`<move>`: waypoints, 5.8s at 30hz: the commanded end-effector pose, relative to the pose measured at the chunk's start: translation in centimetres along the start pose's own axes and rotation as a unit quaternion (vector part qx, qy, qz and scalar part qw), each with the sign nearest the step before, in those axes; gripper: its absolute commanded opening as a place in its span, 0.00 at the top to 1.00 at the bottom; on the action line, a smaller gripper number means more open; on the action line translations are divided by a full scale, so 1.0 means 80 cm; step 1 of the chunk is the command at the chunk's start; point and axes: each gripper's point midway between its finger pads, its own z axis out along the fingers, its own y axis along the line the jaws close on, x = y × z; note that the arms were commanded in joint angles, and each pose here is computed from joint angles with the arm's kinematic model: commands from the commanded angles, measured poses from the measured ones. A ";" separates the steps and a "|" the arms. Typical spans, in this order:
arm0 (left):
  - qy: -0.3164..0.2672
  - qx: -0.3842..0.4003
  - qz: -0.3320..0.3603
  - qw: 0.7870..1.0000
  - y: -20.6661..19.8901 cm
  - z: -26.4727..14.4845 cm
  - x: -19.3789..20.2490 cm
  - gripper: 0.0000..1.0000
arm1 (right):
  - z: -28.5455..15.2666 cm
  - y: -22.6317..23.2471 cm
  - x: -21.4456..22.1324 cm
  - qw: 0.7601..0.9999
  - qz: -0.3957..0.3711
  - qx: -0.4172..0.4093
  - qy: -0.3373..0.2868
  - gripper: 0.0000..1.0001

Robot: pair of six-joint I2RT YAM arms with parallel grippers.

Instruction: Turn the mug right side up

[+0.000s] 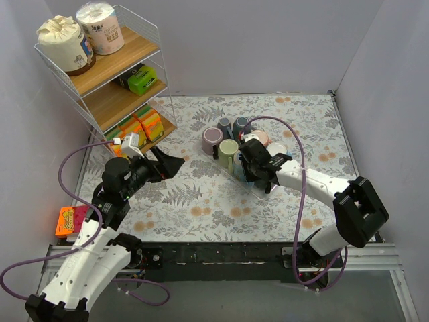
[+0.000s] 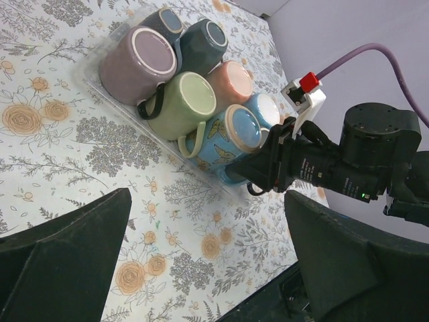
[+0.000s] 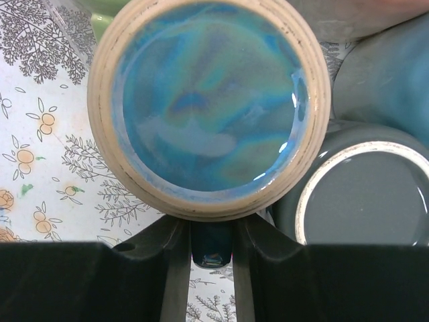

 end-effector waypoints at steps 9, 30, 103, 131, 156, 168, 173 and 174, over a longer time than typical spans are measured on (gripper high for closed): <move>-0.007 0.040 0.014 0.999 -0.019 -0.008 -0.003 0.02 | -0.022 -0.008 -0.050 0.998 -0.007 0.017 -0.067 0.99; 0.035 0.120 0.005 0.992 -0.058 0.005 0.002 0.02 | -0.205 0.028 -0.206 0.960 0.098 -0.109 -0.239 0.99; -0.013 0.286 -0.233 0.929 -0.134 0.049 -0.043 0.59 | -0.317 0.201 -0.265 0.683 0.297 -0.622 -0.239 0.99; -0.101 0.222 -0.215 0.946 -0.150 0.038 -0.120 1.00 | -0.267 0.188 -0.224 0.758 0.295 -0.544 -0.207 0.32; -0.065 -0.145 -0.050 0.986 0.007 0.035 -0.083 1.00 | -0.188 0.065 -0.137 0.888 0.321 -0.309 -0.112 0.28; -0.061 -0.262 0.047 0.962 0.107 -0.002 -0.035 1.00 | -0.173 0.041 -0.130 0.890 0.327 -0.302 -0.100 0.30; -0.068 -0.333 0.037 0.940 0.159 -0.008 -0.011 1.00 | -0.172 0.041 -0.129 0.889 0.328 -0.305 -0.095 0.30; -0.076 -0.339 0.031 0.937 0.164 -0.006 -0.010 1.00 | -0.172 0.038 -0.130 0.888 0.330 -0.304 -0.096 0.30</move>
